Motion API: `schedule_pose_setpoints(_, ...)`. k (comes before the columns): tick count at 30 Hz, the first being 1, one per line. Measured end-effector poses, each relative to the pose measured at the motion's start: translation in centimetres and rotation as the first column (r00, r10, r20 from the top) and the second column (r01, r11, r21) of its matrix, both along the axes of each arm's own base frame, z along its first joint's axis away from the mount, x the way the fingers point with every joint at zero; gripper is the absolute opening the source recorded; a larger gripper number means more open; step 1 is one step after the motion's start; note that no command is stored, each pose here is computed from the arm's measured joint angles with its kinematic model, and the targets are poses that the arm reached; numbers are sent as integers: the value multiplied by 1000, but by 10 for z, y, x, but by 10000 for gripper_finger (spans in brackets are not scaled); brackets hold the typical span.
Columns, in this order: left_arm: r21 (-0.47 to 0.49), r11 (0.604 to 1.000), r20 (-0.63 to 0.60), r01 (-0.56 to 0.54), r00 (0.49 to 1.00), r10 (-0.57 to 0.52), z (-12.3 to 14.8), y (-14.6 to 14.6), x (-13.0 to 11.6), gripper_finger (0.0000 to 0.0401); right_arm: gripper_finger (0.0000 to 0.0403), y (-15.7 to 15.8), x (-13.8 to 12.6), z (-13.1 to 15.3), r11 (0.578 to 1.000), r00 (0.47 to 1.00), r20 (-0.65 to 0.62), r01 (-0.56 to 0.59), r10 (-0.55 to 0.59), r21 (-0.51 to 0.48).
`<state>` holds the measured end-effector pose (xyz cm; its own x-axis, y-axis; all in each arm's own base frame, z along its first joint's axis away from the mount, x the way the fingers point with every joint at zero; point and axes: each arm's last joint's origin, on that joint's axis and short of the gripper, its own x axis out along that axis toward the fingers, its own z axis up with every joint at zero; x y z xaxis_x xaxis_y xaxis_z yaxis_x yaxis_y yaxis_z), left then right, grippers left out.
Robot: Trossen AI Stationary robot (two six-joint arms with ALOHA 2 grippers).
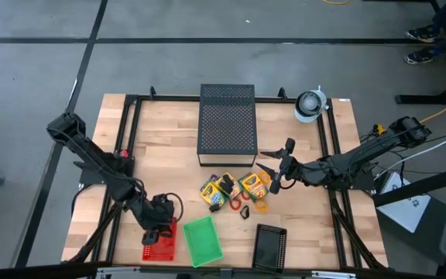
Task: Pick & Place Office Desk Supplies
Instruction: Put the black rubberband into the red bin
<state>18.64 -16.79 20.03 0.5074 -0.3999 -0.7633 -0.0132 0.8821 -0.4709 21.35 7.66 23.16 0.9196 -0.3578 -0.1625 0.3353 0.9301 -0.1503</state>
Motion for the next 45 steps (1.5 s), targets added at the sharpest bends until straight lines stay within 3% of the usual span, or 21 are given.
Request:
schedule_pose_setpoints(4,43,997,-29,-59,998,60,-8,-3,-2,22,196,0,0,0,1000,1000,0,0,0,0)
schedule_pose_setpoints(9,77,992,-71,-96,992,101,-15,-2,-3,70,196,0,0,0,1000,1000,0,0,0,0)
schedule_pose_setpoints(15,115,987,-63,-116,990,124,-16,0,-3,138,196,0,0,0,1000,1000,0,0,0,-1)
schedule_pose_setpoints(20,140,981,-28,-137,989,143,-12,3,-5,171,196,0,0,0,1000,1000,0,0,0,-1)
schedule_pose_setpoints(29,105,986,54,-132,990,127,6,9,-10,172,196,0,0,0,1000,1000,0,0,0,-1)
schedule_pose_setpoints(33,157,978,247,-140,964,99,23,14,-7,167,196,0,0,0,1000,1000,-1,0,0,-1)
schedule_pose_setpoints(38,212,945,480,-248,869,120,43,29,12,164,196,0,0,0,1000,1000,-1,0,0,-4)
schedule_pose_setpoints(41,209,929,512,-304,844,161,45,45,29,165,196,0,0,0,1000,1000,-1,0,0,-4)
schedule_pose_setpoints(45,261,906,464,-334,866,186,30,66,50,170,196,0,0,0,1000,1000,-2,0,0,-4)
